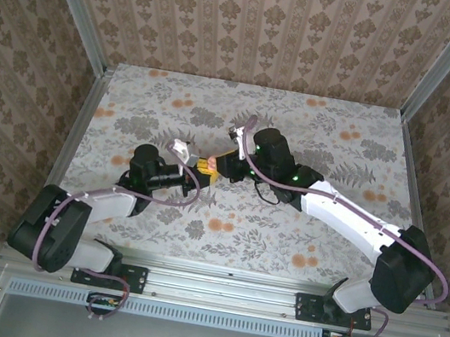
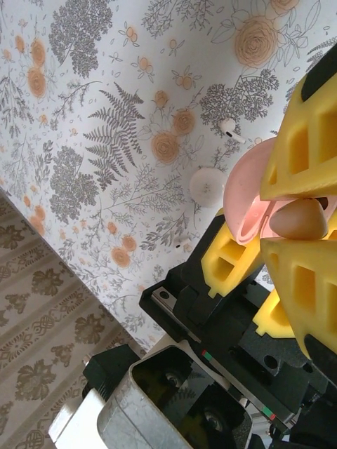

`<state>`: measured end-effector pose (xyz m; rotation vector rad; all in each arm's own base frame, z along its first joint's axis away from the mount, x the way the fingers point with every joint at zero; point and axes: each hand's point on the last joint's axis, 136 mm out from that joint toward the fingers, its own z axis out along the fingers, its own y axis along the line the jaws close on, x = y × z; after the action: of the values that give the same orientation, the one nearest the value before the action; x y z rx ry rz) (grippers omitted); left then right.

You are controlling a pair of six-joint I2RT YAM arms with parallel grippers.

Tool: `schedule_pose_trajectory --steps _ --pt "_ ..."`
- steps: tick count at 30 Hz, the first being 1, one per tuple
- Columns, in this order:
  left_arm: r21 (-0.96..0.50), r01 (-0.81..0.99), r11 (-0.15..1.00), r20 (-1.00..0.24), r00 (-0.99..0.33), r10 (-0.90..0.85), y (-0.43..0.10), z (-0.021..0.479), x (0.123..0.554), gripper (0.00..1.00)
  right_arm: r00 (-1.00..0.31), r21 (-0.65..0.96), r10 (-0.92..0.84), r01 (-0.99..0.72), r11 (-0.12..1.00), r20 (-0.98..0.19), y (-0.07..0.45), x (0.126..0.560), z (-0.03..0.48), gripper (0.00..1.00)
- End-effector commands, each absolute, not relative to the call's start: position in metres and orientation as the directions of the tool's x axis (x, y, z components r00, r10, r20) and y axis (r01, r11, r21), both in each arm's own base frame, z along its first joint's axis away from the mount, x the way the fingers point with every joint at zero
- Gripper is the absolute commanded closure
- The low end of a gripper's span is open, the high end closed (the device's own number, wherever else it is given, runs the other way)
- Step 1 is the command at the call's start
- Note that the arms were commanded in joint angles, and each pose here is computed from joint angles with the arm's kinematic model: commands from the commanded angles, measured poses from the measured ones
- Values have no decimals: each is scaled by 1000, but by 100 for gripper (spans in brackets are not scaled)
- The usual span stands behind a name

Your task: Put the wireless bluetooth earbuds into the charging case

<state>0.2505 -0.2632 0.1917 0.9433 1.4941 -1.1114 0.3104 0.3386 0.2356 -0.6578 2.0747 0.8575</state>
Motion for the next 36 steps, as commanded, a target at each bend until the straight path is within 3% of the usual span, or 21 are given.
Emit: schedule_pose_trajectory --steps 1,15,26,36 --pt "-111 961 253 -992 -121 25 -265 206 249 85 -555 323 -184 -688 649 -811 338 311 235 79" --pt "-80 964 254 -995 -91 31 -263 215 245 85 -575 326 -219 -691 645 -788 348 311 223 78" --pt "-73 964 255 -996 -85 37 -264 219 246 85 -547 323 -180 -695 643 -818 348 313 241 66" --pt "-49 960 277 -996 -68 59 -260 211 245 85 -559 392 -60 -650 651 -827 320 290 290 56"
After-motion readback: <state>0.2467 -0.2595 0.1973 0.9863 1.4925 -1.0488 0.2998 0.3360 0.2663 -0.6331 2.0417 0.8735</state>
